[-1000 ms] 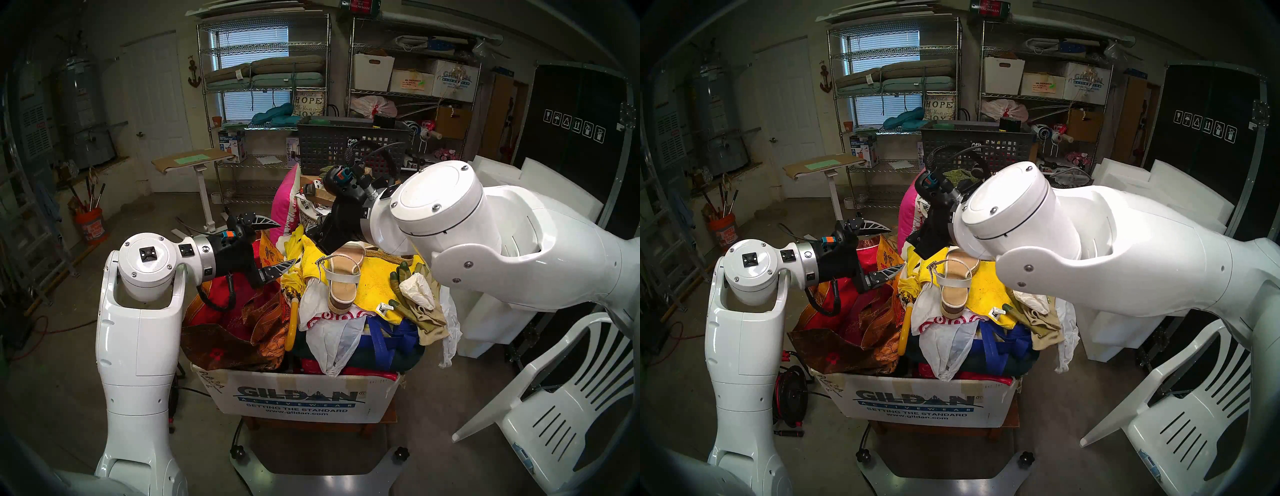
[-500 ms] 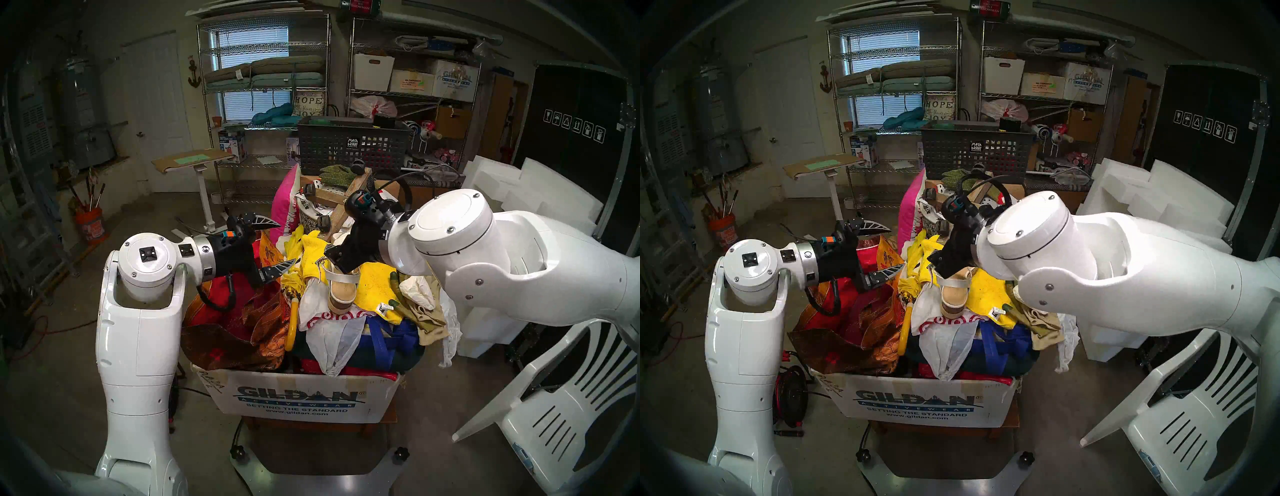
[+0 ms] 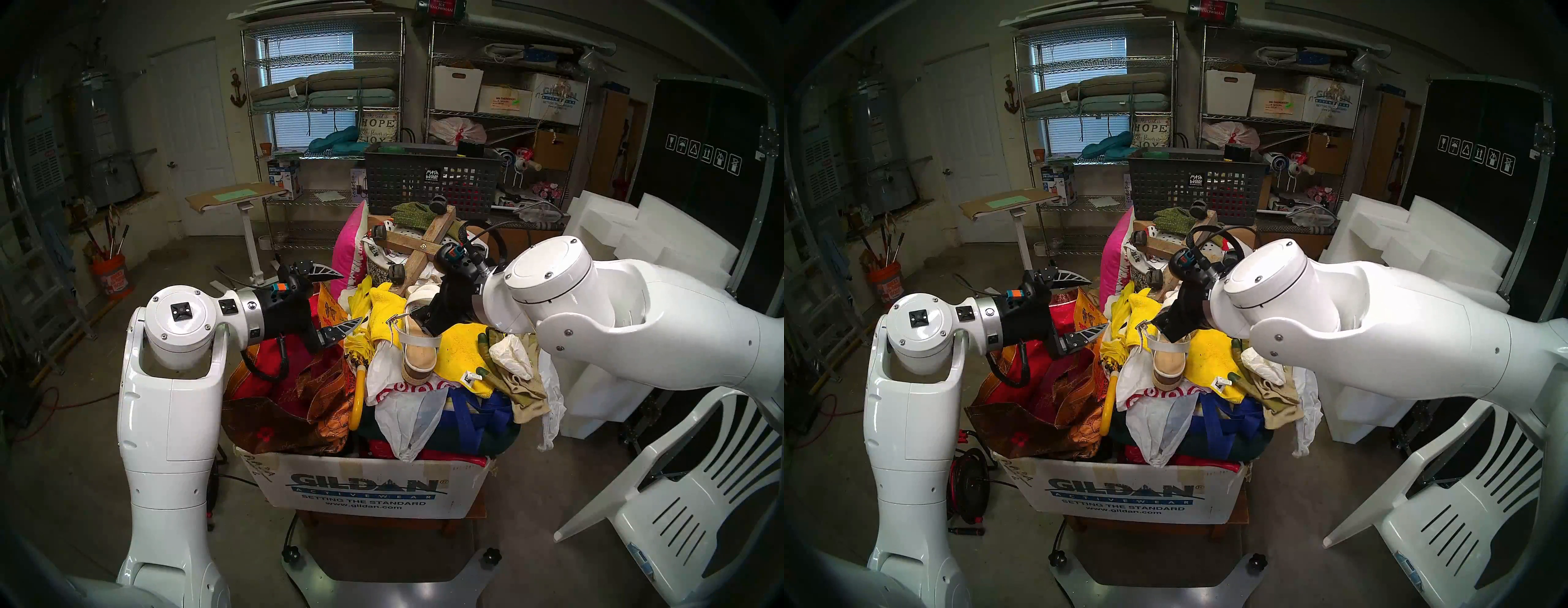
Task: Unbuckle a shoe
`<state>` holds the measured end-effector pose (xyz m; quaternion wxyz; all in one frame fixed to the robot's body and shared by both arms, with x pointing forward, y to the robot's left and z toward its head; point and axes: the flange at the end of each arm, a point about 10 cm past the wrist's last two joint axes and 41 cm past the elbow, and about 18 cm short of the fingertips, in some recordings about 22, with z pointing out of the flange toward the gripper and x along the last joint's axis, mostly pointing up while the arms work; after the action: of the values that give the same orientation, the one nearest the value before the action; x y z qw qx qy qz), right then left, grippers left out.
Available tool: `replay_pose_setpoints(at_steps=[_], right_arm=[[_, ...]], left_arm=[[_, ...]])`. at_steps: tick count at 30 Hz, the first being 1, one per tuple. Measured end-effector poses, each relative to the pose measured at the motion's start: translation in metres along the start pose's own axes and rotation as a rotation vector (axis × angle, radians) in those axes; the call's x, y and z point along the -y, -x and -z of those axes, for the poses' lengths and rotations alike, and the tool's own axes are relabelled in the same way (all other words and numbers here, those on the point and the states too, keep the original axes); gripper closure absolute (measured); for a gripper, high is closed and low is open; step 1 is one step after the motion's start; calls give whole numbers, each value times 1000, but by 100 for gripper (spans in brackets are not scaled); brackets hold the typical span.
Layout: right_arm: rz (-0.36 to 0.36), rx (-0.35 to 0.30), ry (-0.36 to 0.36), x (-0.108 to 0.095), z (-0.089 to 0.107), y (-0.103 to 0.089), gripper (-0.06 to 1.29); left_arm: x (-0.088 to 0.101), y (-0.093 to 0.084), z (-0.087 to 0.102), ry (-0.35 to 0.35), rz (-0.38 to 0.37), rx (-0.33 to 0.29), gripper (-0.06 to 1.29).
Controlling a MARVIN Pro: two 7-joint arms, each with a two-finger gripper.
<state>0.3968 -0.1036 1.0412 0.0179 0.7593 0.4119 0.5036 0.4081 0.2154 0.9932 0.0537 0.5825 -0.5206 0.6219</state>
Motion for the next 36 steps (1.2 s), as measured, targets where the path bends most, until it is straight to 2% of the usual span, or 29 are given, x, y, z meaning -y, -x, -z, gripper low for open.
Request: replay_pose_setpoints(at_steps=[15,25,36], right_arm=[[17,17,-44,3,-20,3,3],[45,65,-105,3,-29,5,3],[115,77,-102,-1,-29,-13,3]], left_arm=[[0,0,0,0,0,0,-2],[0,0,0,0,0,0,-2],[0,0,0,-1,1,0,-2]])
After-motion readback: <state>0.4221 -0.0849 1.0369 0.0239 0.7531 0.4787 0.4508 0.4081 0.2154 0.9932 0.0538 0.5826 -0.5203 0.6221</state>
